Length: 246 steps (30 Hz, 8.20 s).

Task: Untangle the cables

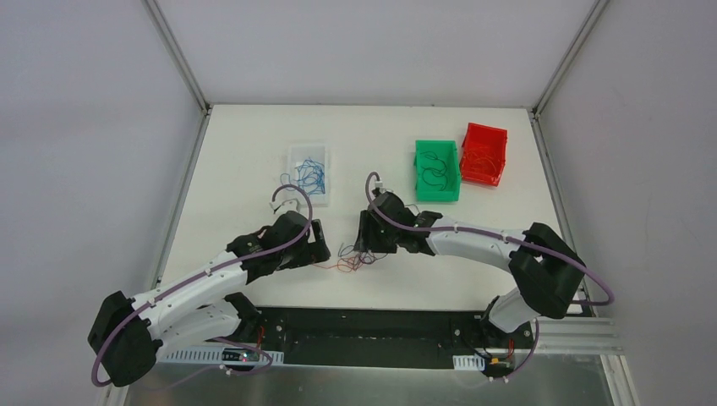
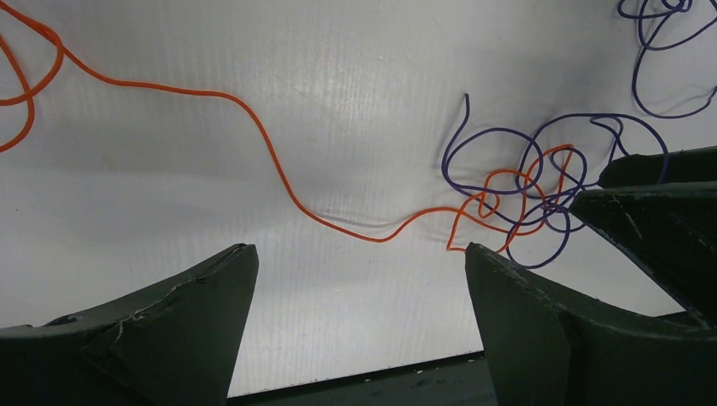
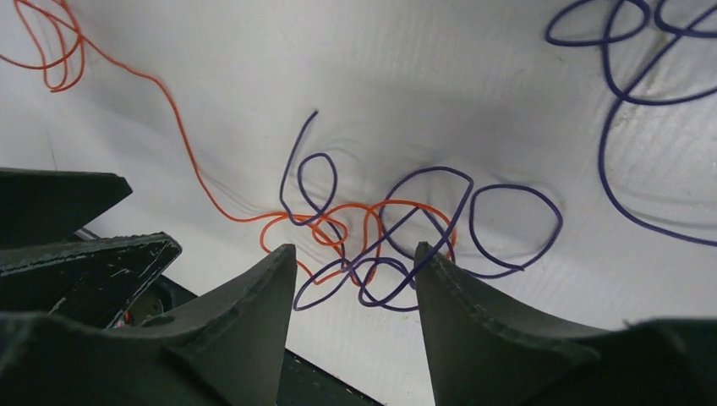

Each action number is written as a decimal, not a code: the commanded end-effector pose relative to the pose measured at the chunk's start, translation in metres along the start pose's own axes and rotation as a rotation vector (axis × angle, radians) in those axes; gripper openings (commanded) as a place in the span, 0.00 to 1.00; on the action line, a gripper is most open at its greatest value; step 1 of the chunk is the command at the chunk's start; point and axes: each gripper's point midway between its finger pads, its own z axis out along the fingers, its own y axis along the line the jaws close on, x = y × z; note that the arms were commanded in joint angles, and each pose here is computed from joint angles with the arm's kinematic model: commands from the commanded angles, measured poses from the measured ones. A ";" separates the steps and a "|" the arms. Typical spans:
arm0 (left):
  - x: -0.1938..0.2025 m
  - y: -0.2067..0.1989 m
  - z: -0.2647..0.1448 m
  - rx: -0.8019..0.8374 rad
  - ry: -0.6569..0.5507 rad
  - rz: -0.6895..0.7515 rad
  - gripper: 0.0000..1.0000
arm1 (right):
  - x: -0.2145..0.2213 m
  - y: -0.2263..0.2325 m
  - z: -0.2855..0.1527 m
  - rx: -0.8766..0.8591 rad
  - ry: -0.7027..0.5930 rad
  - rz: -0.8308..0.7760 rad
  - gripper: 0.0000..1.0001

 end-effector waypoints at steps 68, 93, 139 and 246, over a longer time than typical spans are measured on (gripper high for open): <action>-0.004 0.026 0.031 -0.313 -0.001 -0.630 0.00 | -0.129 -0.020 -0.292 0.017 -0.789 0.067 0.00; -0.075 -0.169 -0.037 0.793 -0.345 0.606 0.99 | -0.176 0.059 -0.346 -0.185 -0.800 0.067 0.00; -0.138 -0.005 -0.023 -0.055 -0.632 0.181 0.00 | -0.143 -0.140 -0.394 0.637 -1.103 0.290 0.00; -0.118 -0.035 -0.056 0.230 -0.471 0.242 0.00 | -0.225 -0.154 -0.048 0.472 -0.231 0.160 0.00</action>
